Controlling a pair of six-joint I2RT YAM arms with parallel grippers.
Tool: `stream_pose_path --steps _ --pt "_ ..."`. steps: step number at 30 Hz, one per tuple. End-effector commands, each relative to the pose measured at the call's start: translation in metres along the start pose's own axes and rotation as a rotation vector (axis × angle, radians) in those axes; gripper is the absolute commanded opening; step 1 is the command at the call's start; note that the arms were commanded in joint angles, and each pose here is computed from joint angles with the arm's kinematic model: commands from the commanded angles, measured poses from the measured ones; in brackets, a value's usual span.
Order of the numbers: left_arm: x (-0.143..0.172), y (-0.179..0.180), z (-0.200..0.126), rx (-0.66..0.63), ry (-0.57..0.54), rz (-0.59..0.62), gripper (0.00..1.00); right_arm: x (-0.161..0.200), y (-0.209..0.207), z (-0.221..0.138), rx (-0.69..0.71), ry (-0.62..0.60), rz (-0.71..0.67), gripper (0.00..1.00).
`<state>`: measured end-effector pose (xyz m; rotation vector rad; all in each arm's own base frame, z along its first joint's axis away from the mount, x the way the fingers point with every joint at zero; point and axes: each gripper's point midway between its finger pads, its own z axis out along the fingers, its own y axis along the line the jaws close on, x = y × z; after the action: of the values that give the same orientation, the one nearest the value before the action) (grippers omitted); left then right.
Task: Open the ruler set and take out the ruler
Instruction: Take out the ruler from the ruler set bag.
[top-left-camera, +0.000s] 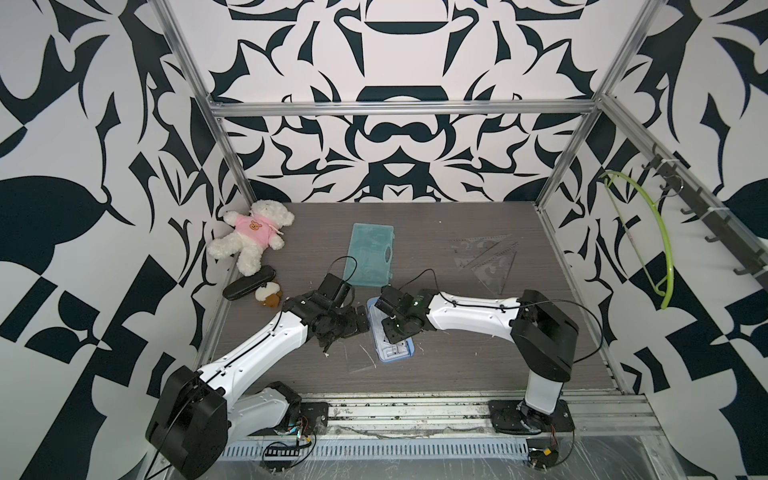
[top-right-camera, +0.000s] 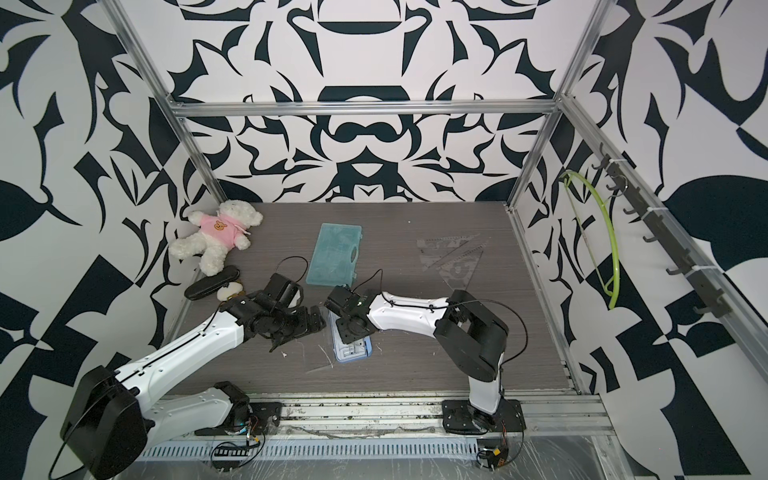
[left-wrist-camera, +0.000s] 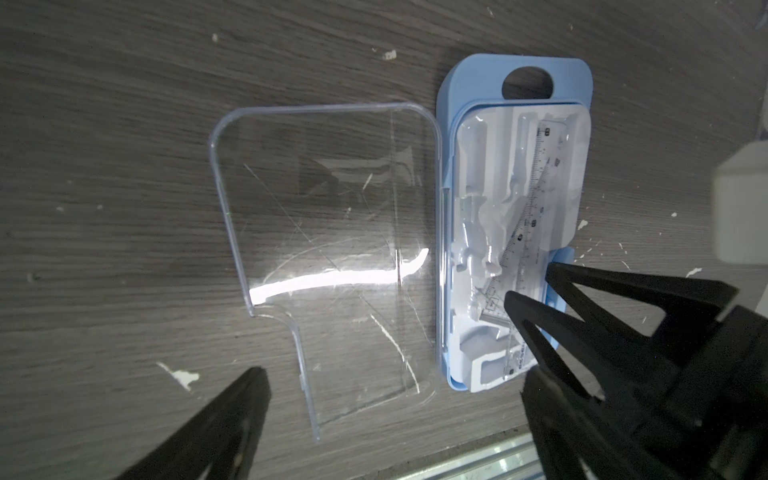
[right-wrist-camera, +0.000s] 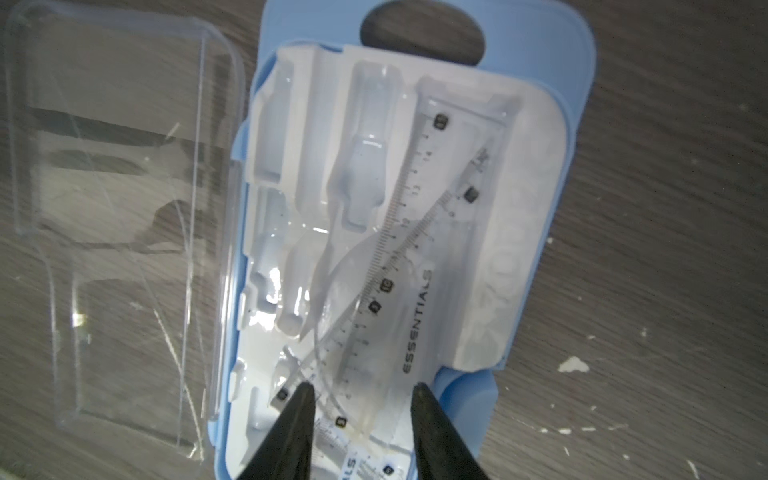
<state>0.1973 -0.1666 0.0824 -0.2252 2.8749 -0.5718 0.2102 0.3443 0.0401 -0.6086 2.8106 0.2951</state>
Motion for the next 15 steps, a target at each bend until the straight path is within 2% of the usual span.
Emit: stream_pose_path --steps 1,11,15 --pt "0.0002 0.0033 -0.0011 -0.003 -0.011 0.015 0.99 -0.0056 0.0048 -0.0091 0.013 -0.015 -0.017 0.4" --pt "-0.0005 0.0034 -0.0031 -0.002 -0.021 0.022 0.99 -0.0049 0.0074 -0.0072 0.015 -0.009 -0.019 0.4" --pt "-0.0014 0.003 -0.0032 -0.002 -0.024 0.023 0.99 -0.0043 0.0075 -0.0043 0.018 -0.002 -0.018 0.37"
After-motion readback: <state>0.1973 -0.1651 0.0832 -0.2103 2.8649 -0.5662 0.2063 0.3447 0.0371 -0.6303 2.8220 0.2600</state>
